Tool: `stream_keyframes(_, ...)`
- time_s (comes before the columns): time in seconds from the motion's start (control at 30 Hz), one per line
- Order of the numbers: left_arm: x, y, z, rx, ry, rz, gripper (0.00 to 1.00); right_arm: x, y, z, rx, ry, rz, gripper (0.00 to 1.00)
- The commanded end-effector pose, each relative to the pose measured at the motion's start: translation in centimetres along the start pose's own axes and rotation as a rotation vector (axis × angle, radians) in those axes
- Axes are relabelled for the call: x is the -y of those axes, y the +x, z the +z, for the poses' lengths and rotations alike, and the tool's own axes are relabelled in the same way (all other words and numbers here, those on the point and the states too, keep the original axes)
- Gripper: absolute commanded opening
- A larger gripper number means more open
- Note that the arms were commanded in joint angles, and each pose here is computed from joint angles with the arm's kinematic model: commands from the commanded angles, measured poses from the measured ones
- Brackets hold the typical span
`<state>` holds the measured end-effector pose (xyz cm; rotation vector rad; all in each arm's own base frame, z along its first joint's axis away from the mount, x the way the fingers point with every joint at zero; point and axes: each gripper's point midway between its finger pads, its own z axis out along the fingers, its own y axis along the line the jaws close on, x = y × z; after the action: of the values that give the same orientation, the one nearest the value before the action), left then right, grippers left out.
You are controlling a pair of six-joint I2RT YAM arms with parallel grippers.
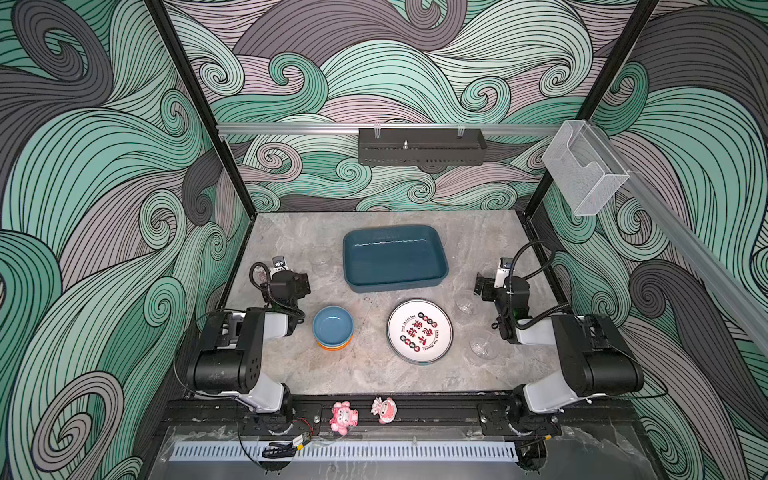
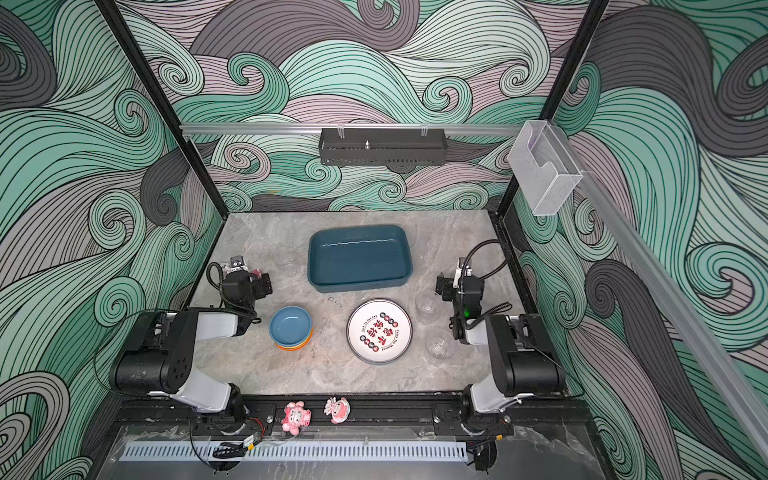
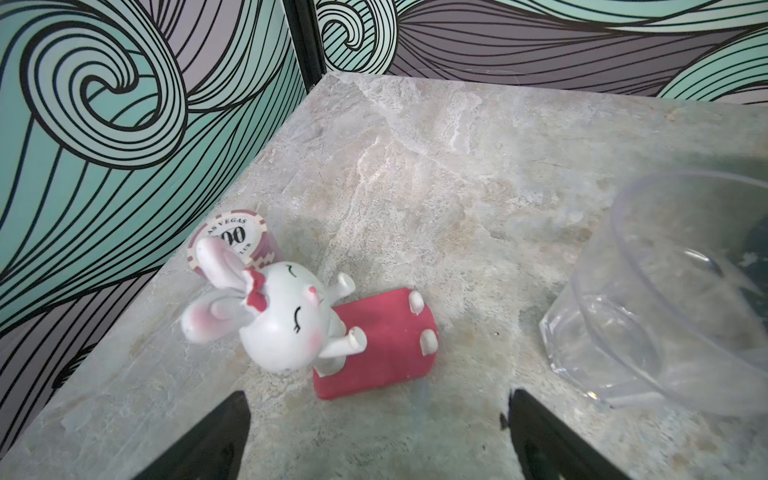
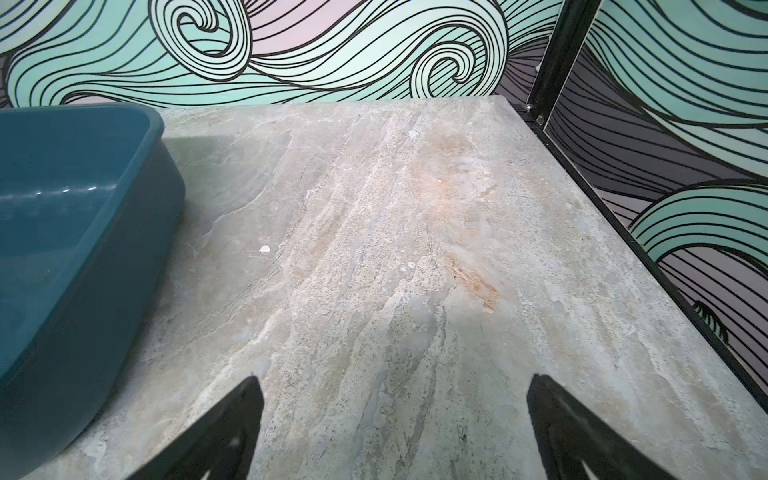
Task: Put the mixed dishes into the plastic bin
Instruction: 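Move both grippers toward the plate stack from opposite sides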
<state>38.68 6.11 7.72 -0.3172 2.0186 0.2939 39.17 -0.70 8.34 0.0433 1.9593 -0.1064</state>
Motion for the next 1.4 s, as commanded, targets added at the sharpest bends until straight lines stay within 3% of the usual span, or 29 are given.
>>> stream_keyframes(0.0, -0.1, -1.0, -0.3, 0.037, -0.011, -0.018, 0.99, -0.4, -1.0, 0.2, 0.024, -0.026, -0.010, 0.99)
stream_keyframes(1.0, -0.1, -1.0, -0.3, 0.035, -0.010, -0.020, 0.99, -0.4, -1.0, 0.1, 0.024, -0.026, -0.010, 0.99)
stream_keyframes(1.13, 0.1, -2.5, -0.4, -0.007, -0.007, -0.001, 0.99, 1.2, -3.1, -0.7, 0.004, 0.064, 0.022, 0.99)
stream_keyframes(1.37, -1.4, -6.0, -2.1, -0.038, -0.085, -0.050, 0.99, 0.6, -9.0, -3.4, 0.046, 0.002, 0.116, 0.99)
